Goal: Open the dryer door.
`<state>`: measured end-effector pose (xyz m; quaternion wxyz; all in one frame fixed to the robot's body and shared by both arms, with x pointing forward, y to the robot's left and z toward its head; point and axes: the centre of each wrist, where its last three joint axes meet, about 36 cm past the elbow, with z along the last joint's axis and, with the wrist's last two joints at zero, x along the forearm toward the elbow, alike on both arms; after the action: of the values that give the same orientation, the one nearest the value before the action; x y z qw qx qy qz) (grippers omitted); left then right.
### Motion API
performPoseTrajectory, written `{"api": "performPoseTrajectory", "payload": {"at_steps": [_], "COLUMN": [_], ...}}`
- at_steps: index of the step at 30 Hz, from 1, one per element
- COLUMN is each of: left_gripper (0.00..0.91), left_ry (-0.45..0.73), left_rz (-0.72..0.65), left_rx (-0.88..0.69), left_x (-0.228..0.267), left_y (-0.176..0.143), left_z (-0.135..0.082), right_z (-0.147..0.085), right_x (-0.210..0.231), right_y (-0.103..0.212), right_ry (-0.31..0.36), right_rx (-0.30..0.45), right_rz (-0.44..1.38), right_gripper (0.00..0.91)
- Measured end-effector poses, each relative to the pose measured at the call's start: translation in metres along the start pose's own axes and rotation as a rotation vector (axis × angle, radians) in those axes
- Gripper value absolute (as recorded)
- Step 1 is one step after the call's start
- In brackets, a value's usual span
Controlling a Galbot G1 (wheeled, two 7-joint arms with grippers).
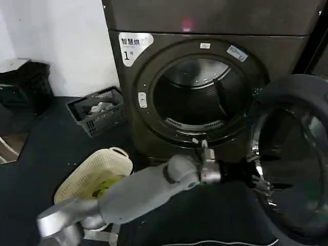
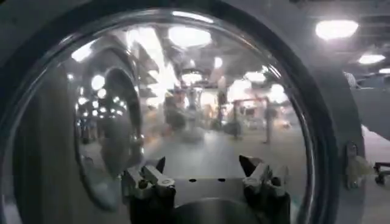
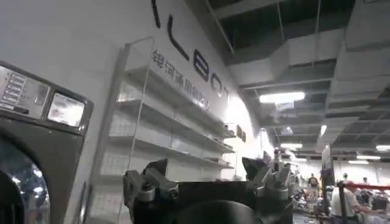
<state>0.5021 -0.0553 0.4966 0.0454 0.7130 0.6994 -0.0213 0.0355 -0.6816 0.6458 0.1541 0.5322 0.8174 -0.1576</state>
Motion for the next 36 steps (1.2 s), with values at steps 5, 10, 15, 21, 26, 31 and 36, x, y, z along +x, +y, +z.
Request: {"api": "performPoseTrajectory", "payload": {"at_steps": [5, 10, 15, 21, 26, 31, 36], "left_gripper": [0.907, 0.907, 0.907, 0.907, 0.907, 0.907, 0.907], "left_ry": [-0.005, -0.006, -0.013, -0.009, -0.02, -0.003, -0.01], "left_rz": [-0.019, -0.046, -0.063, -0.099, -0.161, -0.23, -0.265], "left_rx": [-0.01, -0.016, -0.049, -0.078, -0.087, -0.103, -0.101], "left_x": [-0.02, -0.036, -0.05, -0.065, -0.071, -0.065, -0.062], "left_y": [0.003, 0.005, 0.008, 0.013, 0.02, 0.035, 0.039], "left_z": [0.0, 0.001, 0.0, 0.002, 0.006, 0.014, 0.017], "right_z": [-0.001, -0.005, -0.007, -0.01, -0.01, -0.011, -0.009], "right_x": [0.004, 0.004, 0.003, 0.003, 0.003, 0.003, 0.002], "right_y": [0.0, 0.001, -0.004, -0.008, -0.008, -0.008, -0.007], "right_ry": [-0.006, -0.013, -0.015, -0.022, -0.023, -0.026, -0.026], "right_rx": [0.003, 0.005, 0.011, 0.001, 0.001, 0.001, -0.005], "right_rz": [-0.012, -0.018, -0.006, 0.009, 0.009, 0.007, 0.005], "right_gripper": [0.907, 0.907, 0.907, 0.907, 0.907, 0.907, 0.907]}}
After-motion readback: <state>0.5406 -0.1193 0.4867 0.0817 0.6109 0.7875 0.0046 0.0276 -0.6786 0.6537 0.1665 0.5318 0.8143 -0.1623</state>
